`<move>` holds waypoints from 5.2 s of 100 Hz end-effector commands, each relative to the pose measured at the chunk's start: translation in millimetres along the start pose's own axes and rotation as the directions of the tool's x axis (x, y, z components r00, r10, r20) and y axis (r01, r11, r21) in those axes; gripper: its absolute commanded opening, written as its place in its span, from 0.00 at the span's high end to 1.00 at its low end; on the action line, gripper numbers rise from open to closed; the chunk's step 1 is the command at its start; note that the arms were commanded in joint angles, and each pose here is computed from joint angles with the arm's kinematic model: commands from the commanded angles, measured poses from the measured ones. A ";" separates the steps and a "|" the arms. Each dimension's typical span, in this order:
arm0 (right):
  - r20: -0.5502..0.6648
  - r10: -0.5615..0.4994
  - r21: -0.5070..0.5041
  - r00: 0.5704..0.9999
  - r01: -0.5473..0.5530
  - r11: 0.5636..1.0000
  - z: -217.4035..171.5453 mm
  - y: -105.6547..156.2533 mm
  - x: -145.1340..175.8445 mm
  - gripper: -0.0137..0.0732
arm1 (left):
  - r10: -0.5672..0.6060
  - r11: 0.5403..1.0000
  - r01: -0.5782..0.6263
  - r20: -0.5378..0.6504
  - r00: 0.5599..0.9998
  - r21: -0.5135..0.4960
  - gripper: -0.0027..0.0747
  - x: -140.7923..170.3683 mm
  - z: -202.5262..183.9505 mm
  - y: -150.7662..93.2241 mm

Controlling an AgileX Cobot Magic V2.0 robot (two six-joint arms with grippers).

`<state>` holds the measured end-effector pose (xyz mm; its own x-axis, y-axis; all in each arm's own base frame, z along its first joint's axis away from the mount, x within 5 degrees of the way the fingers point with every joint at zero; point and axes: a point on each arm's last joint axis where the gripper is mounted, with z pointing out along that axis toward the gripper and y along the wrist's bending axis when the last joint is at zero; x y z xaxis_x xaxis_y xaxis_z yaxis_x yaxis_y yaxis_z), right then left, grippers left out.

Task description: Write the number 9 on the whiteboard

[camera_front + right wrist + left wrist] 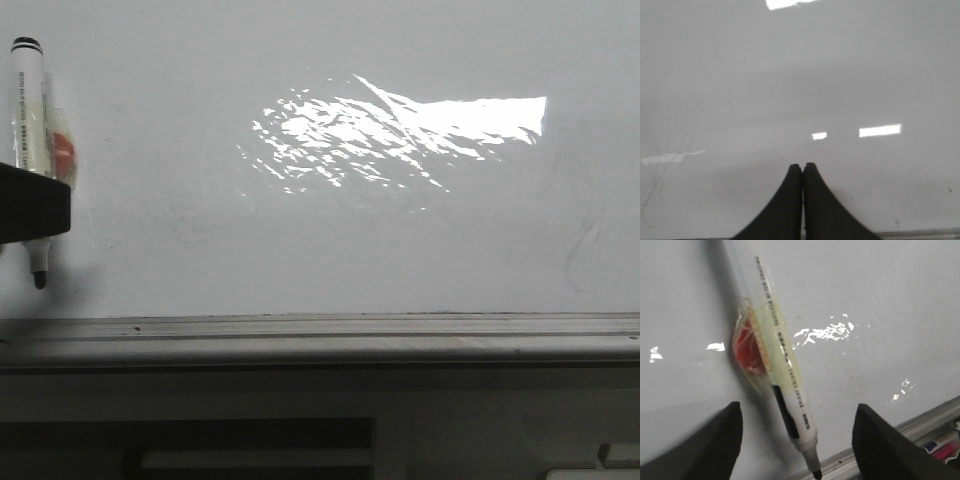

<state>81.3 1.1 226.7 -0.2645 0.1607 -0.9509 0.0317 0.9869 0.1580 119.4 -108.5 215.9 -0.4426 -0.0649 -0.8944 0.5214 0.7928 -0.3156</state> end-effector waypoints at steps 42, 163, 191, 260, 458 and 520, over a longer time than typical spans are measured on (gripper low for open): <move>0.084 -0.005 -0.005 0.996 0.006 1.000 -0.2 1.6 -14.7 0.91 | -0.027 0.999 0.030 0.109 0.994 -0.021 0.54 -10.9 17.0 -1.0; 0.021 -0.476 -0.754 0.879 0.326 0.570 9.5 162.4 -86.3 0.40 | 0.554 0.749 -0.620 0.291 0.780 0.236 0.99 -10.6 6.6 -36.4; -0.009 -0.480 -0.789 0.877 0.289 0.542 21.1 200.0 -95.2 0.44 | 0.629 0.661 -0.699 0.307 0.714 0.272 0.99 -5.2 6.3 -40.4; -0.139 -0.450 -0.802 0.882 0.166 0.573 41.3 231.5 -91.5 0.83 | 0.632 0.661 -0.699 0.299 0.715 0.273 0.99 -4.4 7.1 -40.0; -0.134 -0.327 -0.552 0.935 0.204 0.808 87.0 174.0 -186.0 0.90 | 0.429 0.843 -0.513 0.373 0.823 0.162 0.52 -31.1 -19.0 -32.6; -0.296 -0.390 -0.664 0.872 0.106 0.740 68.1 192.5 -128.8 0.90 | 0.524 0.774 -0.597 0.314 0.791 0.211 0.52 -17.5 -2.7 -35.7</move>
<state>190.9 168.1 331.4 -0.6329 -0.3055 -0.7114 -0.6064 0.7669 0.2102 104.7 -123.4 235.5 0.0740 0.2147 -0.9739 0.7992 0.5713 0.1867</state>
